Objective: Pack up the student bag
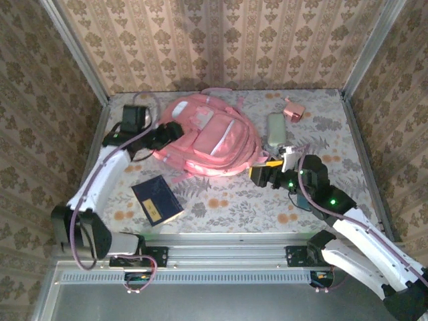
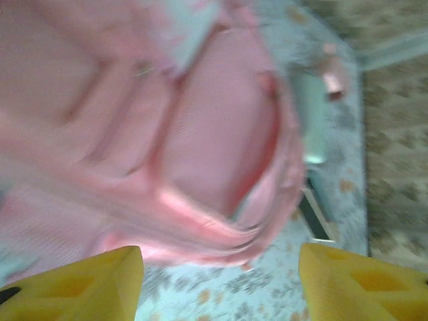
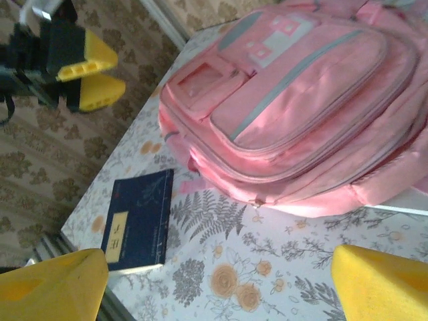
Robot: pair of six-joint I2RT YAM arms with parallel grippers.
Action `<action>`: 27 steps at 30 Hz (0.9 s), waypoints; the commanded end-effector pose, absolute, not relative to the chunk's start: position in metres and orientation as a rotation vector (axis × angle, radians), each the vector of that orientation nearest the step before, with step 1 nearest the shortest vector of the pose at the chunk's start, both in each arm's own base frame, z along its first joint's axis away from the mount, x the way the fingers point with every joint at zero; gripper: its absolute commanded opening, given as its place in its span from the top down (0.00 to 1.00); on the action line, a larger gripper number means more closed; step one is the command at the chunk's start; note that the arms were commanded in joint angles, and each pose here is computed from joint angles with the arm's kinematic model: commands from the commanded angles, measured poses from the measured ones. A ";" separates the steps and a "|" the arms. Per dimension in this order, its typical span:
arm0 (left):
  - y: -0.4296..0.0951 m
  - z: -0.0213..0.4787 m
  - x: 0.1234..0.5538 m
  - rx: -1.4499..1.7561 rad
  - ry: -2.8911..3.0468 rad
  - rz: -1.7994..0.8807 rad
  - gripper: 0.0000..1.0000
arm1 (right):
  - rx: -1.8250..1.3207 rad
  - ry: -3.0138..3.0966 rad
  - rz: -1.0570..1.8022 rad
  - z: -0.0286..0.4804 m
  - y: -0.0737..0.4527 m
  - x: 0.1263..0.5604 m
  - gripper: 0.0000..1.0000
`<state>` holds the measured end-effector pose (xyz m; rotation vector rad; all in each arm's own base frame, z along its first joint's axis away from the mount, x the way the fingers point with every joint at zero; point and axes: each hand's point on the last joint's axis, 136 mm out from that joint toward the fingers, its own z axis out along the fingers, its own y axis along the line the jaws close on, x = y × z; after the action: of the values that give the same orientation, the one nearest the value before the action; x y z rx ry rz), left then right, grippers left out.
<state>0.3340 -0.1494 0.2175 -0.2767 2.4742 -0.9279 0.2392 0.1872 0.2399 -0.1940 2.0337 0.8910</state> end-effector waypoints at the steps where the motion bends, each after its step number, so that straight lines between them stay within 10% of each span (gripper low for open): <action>1: -0.085 0.141 0.280 -0.730 2.686 -0.677 0.34 | -0.267 2.029 0.939 0.234 0.203 0.236 0.12; 11: -0.006 0.058 0.185 -1.232 2.862 -0.184 0.33 | -0.315 2.057 0.931 0.230 0.224 0.242 0.12; 27: -0.001 0.028 0.190 -1.261 2.831 -0.076 0.39 | -0.259 2.134 0.940 0.211 0.231 0.248 0.12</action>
<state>0.1910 -0.0017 0.0363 -1.2240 2.8486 -0.1252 0.2412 0.2254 0.1977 -0.2898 2.1649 0.9167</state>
